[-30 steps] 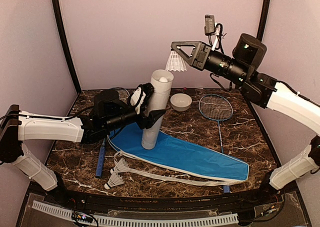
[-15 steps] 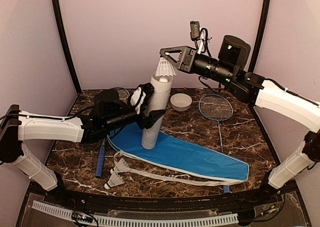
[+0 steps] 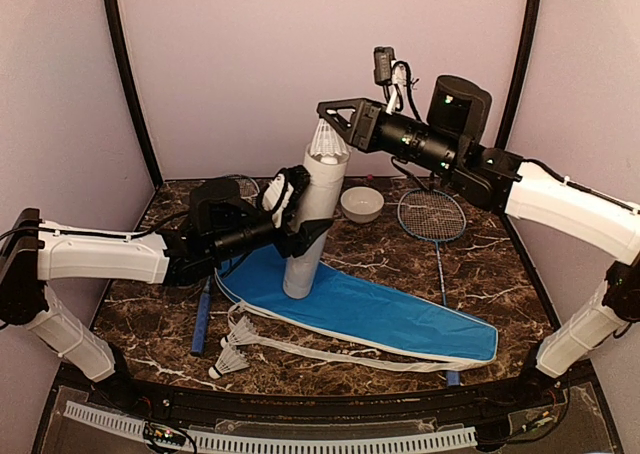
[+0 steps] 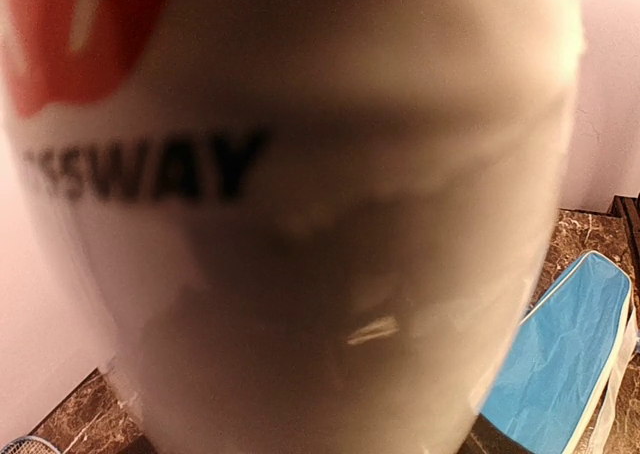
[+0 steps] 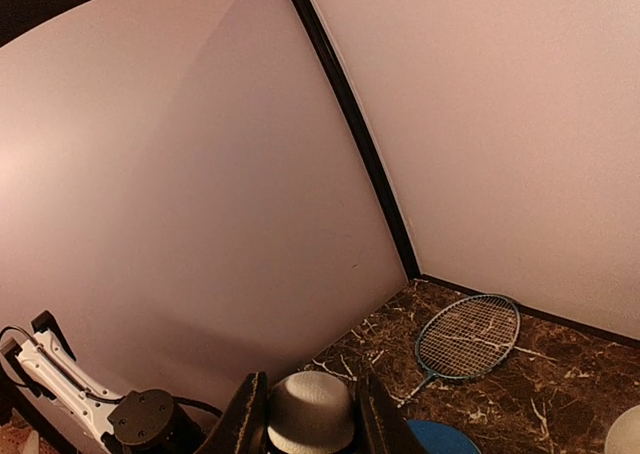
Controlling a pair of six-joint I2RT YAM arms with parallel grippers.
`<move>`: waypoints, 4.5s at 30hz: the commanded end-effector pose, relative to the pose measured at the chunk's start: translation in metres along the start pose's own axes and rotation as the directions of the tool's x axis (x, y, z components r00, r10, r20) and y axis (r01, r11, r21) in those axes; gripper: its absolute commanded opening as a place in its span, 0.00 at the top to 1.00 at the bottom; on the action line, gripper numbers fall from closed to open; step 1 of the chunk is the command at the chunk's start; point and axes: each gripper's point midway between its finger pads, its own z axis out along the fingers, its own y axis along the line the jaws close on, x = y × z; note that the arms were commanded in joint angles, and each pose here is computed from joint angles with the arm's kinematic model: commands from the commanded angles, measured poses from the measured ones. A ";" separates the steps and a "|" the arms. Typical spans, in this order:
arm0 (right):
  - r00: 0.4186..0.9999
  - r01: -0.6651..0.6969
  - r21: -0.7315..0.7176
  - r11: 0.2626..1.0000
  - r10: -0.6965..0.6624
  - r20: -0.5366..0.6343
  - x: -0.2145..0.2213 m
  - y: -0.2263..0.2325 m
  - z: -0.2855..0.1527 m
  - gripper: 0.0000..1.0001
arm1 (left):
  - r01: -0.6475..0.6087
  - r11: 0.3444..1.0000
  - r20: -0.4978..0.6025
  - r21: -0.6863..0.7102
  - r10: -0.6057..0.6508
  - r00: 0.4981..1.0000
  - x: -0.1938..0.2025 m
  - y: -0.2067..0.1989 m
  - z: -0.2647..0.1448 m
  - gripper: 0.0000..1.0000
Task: Pack up the badminton gear
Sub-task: Place the shuttlecock in the shuttle tube.
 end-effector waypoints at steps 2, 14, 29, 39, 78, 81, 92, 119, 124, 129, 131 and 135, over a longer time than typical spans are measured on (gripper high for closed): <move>0.996 0.080 0.056 0.995 -0.082 0.030 -0.002 0.006 0.003 0.77 | 0.039 0.998 -0.115 0.042 -0.034 0.993 0.032 -0.010 0.004 0.32; 0.977 0.206 0.169 0.964 -0.211 0.008 0.009 -0.001 0.003 0.77 | 0.039 0.999 -0.116 0.037 -0.034 0.993 0.033 -0.009 0.004 0.32; 0.924 0.376 0.197 0.905 -0.382 -0.011 0.014 -0.009 0.002 0.77 | 0.033 0.998 -0.102 0.052 -0.028 0.994 0.032 -0.012 0.001 0.32; 0.890 0.453 0.140 0.880 -0.455 -0.019 0.013 -0.008 0.000 0.77 | 0.035 0.998 -0.100 0.060 -0.028 0.995 0.032 -0.013 0.000 0.32; 0.972 0.234 0.061 0.970 -0.235 0.013 0.013 0.026 0.018 0.79 | 0.039 0.999 -0.120 0.029 -0.035 0.992 0.032 -0.007 0.006 0.32; 0.974 0.223 0.073 0.972 -0.226 0.032 0.011 0.029 0.015 0.78 | 0.042 0.999 -0.124 0.011 -0.041 0.991 0.032 -0.004 0.006 0.32; 0.966 0.228 0.138 0.964 -0.242 0.095 0.017 0.029 0.008 0.79 | 0.060 0.998 -0.114 0.018 -0.057 0.992 0.029 -0.006 0.005 0.32; 0.955 0.258 0.182 0.949 -0.279 0.102 0.017 0.021 -0.016 0.77 | 0.050 0.998 -0.108 0.033 -0.046 0.993 0.030 -0.009 -0.002 0.32; 0.953 0.276 0.178 0.945 -0.293 0.080 0.015 0.023 0.000 0.80 | 0.046 0.998 -0.120 0.035 -0.042 0.992 0.033 -0.010 -0.001 0.32; 0.944 0.301 0.163 0.940 -0.318 0.093 0.016 0.026 0.005 0.81 | 0.047 0.998 -0.117 0.045 -0.042 0.992 0.032 -0.011 -0.002 0.32; 0.937 0.314 0.152 0.937 -0.332 0.105 0.016 0.028 0.005 0.81 | 0.049 0.998 -0.114 0.045 -0.043 0.993 0.031 -0.011 -0.003 0.32; 0.926 0.338 0.145 0.930 -0.356 0.127 0.017 0.028 0.004 0.82 | 0.053 0.997 -0.107 0.050 -0.047 0.993 0.029 -0.012 -0.005 0.32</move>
